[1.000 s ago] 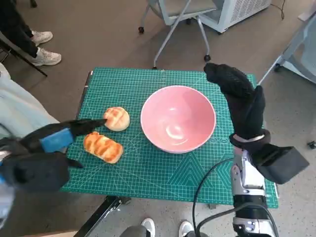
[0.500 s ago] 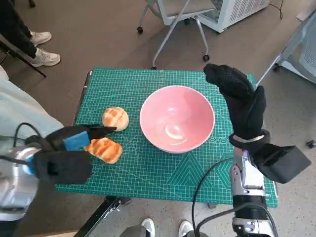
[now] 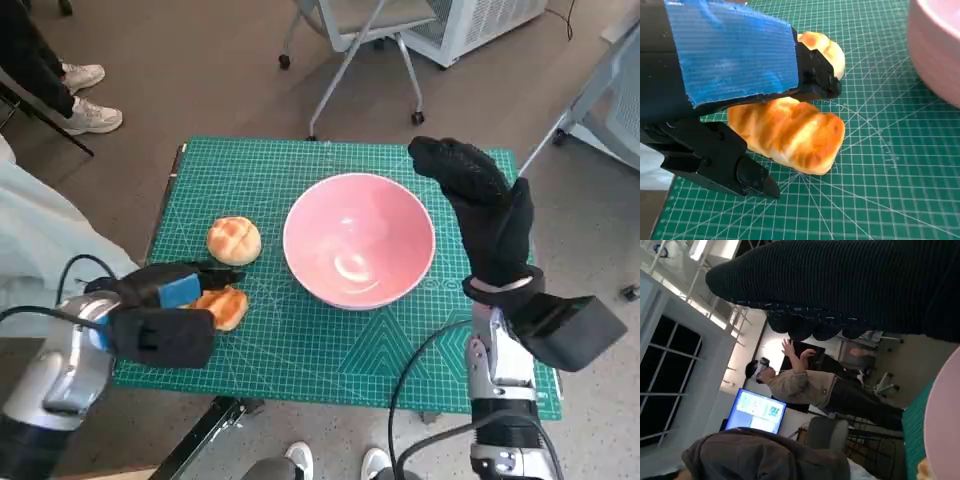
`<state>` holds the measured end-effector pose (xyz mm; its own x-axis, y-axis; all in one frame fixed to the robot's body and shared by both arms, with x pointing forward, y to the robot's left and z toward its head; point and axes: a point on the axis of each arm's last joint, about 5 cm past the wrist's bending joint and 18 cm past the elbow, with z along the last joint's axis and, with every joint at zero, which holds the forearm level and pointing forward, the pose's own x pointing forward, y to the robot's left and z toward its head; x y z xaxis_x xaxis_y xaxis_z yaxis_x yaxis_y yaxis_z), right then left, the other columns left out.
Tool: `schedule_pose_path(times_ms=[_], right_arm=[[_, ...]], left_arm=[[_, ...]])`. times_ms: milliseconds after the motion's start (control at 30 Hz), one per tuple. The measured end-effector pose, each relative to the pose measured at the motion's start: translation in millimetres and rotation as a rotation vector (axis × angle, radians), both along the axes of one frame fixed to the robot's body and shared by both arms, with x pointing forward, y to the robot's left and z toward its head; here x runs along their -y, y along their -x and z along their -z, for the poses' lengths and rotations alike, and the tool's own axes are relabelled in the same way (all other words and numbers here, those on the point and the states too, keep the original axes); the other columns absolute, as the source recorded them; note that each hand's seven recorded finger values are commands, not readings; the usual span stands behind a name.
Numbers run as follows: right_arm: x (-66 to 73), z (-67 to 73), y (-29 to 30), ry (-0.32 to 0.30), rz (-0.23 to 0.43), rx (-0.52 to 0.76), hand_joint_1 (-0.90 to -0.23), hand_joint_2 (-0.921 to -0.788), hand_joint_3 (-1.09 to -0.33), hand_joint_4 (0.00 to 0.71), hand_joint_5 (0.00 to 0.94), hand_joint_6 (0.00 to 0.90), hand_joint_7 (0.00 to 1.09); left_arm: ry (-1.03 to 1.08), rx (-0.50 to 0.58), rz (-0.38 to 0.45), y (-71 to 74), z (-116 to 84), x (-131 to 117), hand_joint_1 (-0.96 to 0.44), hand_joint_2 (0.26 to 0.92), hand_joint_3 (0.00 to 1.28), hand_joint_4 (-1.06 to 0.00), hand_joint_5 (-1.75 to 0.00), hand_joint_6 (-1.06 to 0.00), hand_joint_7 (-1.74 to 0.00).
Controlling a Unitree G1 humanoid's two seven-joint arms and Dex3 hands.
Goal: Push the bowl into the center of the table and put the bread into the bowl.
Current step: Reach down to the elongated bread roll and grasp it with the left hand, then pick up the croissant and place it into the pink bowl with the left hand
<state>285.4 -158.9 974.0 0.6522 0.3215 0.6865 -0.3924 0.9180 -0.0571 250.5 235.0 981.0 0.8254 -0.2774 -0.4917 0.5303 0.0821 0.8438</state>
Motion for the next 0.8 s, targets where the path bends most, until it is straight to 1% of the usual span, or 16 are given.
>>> schedule_pose_path(times_ms=[33, 67, 100, 133, 233, 300, 467, 800], right_arm=[[0.0, -0.3, 0.1, 0.000, 0.000, 0.001, -0.704, -0.921, -0.750, 0.202, 0.002, 0.054, 0.56], [0.0, -0.4, 0.1, 0.000, -0.001, 0.001, -0.703, -0.921, -0.749, 0.202, 0.002, 0.055, 0.56], [-0.1, -0.6, 0.1, 0.000, -0.001, 0.001, -0.703, -0.921, -0.749, 0.202, 0.002, 0.055, 0.56], [-0.1, -0.7, 0.2, 0.000, -0.002, 0.000, -0.703, -0.921, -0.748, 0.202, 0.002, 0.056, 0.56], [-0.1, -0.8, 0.3, 0.000, -0.002, 0.000, -0.702, -0.921, -0.747, 0.202, 0.002, 0.058, 0.55], [-0.1, -0.7, 0.3, 0.001, -0.003, 0.000, -0.702, -0.921, -0.747, 0.202, 0.001, 0.059, 0.55], [-0.2, -0.6, 0.3, 0.003, -0.007, 0.001, -0.702, -0.921, -0.747, 0.202, 0.001, 0.060, 0.55], [-0.9, 0.6, 0.1, 0.001, -0.011, -0.004, -0.702, -0.921, -0.744, 0.203, 0.002, 0.065, 0.54]], left_arm=[[-0.003, 0.007, 0.004, -0.7, 0.5, 0.0, 0.03, 0.898, 0.07, -0.71, -0.62, -0.63, -0.70], [-0.007, 0.012, 0.008, -1.2, 1.1, -0.3, 0.02, 0.906, 0.09, -0.71, -0.84, -0.60, -0.87], [-0.011, 0.018, 0.011, -1.7, 1.9, -0.9, 0.02, 0.909, 0.09, -0.71, -0.92, -0.59, -0.93], [-0.015, 0.025, 0.014, -2.0, 2.7, -1.4, 0.01, 0.913, 0.09, -0.71, -1.03, -0.59, -0.99], [-0.017, 0.044, 0.029, -2.4, 5.0, -2.8, 0.01, 0.918, 0.07, -0.72, -1.16, -0.60, -1.06], [-0.016, 0.053, 0.040, -2.5, 6.4, -3.5, 0.00, 0.917, 0.07, -0.72, -1.17, -0.61, -1.09], [-0.007, 0.083, 0.063, -2.6, 7.3, -5.0, 0.00, 0.916, 0.07, -0.72, -1.13, -0.62, -1.17], [0.007, 0.109, 0.092, -2.5, 7.2, -8.0, 0.00, 0.918, 0.06, -0.73, -1.10, -0.62, -1.19]])
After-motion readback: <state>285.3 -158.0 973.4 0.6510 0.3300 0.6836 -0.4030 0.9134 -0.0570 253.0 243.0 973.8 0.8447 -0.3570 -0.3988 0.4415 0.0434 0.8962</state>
